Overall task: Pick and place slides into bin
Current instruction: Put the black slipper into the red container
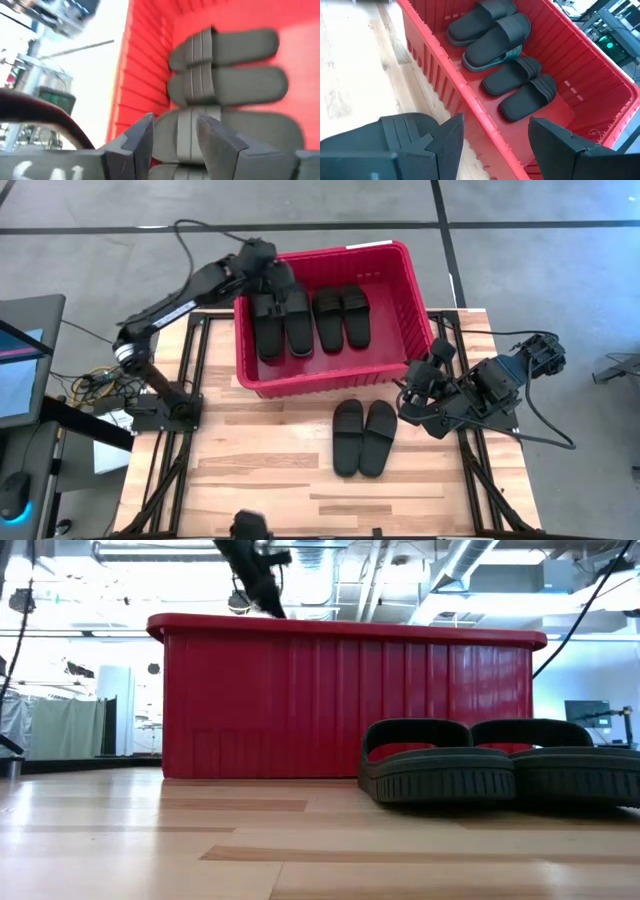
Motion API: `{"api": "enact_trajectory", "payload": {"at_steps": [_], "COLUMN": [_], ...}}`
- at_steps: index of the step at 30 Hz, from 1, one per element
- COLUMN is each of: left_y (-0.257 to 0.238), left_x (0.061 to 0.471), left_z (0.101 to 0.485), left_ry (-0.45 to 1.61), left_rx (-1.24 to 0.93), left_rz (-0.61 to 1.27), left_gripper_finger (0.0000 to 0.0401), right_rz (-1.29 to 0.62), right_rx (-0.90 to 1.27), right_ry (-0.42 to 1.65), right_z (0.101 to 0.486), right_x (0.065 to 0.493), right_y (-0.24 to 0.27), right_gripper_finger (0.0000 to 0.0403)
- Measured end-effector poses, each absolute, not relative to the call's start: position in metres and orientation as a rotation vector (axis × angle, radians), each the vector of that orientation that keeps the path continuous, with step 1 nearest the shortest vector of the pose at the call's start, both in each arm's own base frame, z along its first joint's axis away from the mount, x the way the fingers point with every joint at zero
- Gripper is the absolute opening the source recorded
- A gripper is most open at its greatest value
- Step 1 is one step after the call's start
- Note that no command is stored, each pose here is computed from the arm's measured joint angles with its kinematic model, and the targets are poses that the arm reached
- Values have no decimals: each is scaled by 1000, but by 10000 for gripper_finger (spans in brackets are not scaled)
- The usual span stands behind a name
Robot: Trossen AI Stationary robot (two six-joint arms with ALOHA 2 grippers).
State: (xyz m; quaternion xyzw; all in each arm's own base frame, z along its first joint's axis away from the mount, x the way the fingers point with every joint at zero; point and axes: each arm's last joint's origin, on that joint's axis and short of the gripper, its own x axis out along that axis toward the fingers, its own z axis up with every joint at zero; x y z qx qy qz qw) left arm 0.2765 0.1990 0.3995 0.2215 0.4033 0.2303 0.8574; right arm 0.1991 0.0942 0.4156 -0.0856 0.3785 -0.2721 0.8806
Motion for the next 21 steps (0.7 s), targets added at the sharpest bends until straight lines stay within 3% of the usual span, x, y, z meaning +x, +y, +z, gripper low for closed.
{"api": "enact_trajectory", "payload": {"at_steps": [11, 21], "left_y": [101, 16], "left_x": [245, 256], "left_z": [463, 461], "left_ry": [531, 489], "left_rx": [352, 189], "left_rz": [414, 246], "left_gripper_finger": [137, 137], "right_rz": [-493, -395], "right_rx": [-194, -232], "right_ry": [843, 849], "right_z": [414, 414], "right_x": [198, 190], "right_y": [98, 114], "right_gripper_finger": [207, 207]}}
